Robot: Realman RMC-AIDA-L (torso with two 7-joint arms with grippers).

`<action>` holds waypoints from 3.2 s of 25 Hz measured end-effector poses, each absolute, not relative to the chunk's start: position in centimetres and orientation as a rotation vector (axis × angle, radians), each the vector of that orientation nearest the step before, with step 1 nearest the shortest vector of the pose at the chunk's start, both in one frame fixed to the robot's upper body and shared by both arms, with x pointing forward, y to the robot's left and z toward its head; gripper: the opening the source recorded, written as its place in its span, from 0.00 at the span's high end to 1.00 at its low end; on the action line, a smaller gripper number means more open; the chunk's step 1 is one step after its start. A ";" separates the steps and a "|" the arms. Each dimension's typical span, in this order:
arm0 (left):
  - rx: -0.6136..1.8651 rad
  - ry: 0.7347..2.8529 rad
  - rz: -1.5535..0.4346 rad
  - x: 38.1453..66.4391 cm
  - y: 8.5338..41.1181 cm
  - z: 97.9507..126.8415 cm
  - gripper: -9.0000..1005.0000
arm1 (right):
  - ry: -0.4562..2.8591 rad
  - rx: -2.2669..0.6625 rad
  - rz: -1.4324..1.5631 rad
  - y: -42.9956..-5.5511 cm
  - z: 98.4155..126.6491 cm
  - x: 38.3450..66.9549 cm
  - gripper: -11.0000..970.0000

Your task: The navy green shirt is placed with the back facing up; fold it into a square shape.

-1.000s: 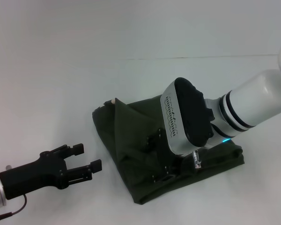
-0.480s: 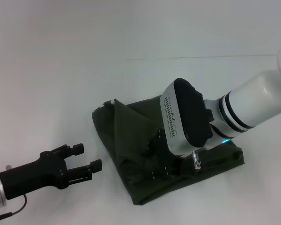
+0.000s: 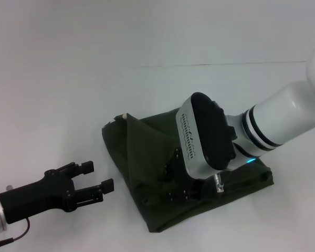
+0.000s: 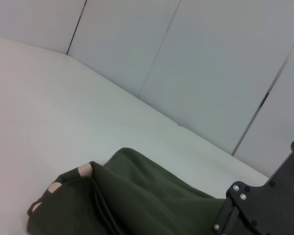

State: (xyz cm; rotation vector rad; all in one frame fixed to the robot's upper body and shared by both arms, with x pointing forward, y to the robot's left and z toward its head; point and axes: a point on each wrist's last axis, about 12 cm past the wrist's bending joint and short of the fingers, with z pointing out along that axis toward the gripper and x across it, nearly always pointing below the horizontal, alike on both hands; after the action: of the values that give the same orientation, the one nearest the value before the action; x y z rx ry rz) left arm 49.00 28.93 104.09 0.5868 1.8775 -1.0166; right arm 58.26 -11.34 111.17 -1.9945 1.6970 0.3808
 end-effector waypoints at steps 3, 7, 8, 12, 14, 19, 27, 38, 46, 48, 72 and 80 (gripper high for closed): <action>0.586 1.877 -1.016 49.0 28.9 104.1 0.10 | 1.692 -1.991 0.380 -11.2 111.5 58.3 0.64; 0.585 1.878 -1.015 49.0 28.9 104.1 0.10 | 1.691 -1.987 0.382 -11.1 111.7 58.3 0.82; 0.585 1.878 -1.014 49.0 28.9 104.1 0.10 | 1.691 -1.987 0.382 -11.1 111.7 58.3 0.83; 0.586 1.878 -1.013 49.0 29.0 104.1 0.10 | 1.691 -1.987 0.383 -11.1 111.7 58.3 0.88; 0.586 1.878 -1.013 49.0 29.0 104.1 0.10 | 1.693 -1.986 0.385 -11.1 111.7 58.3 0.91; 0.583 1.878 -1.011 49.0 29.0 104.1 0.10 | 1.709 -1.938 0.410 -11.4 112.0 58.6 0.96; 0.580 1.869 -1.010 49.2 29.1 104.3 0.10 | 1.778 -1.680 0.480 -13.7 113.5 60.2 0.94; 0.578 1.851 -1.000 49.6 29.3 104.7 0.10 | 1.832 -1.340 0.526 -18.5 114.6 61.5 0.91; 0.580 1.838 -1.005 49.9 29.1 104.9 0.10 | 1.877 -1.105 0.522 -22.4 113.8 62.3 0.90; 0.581 1.837 -1.007 50.0 29.0 105.0 0.10 | 1.892 -1.070 0.509 -22.6 113.4 62.5 0.89; 0.509 1.838 -0.990 50.3 29.7 105.2 0.10 | 1.920 -0.570 0.309 -26.3 111.8 65.0 0.61; 0.364 1.835 -0.999 51.4 29.8 105.5 0.10 | 1.865 -0.465 0.540 -28.6 112.9 63.5 0.32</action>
State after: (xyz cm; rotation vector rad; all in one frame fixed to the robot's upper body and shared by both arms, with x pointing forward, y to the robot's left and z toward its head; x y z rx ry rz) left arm 51.43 29.78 105.54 0.3645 1.8350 -0.9993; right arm 63.46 -28.62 112.89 -0.4649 1.8652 0.5399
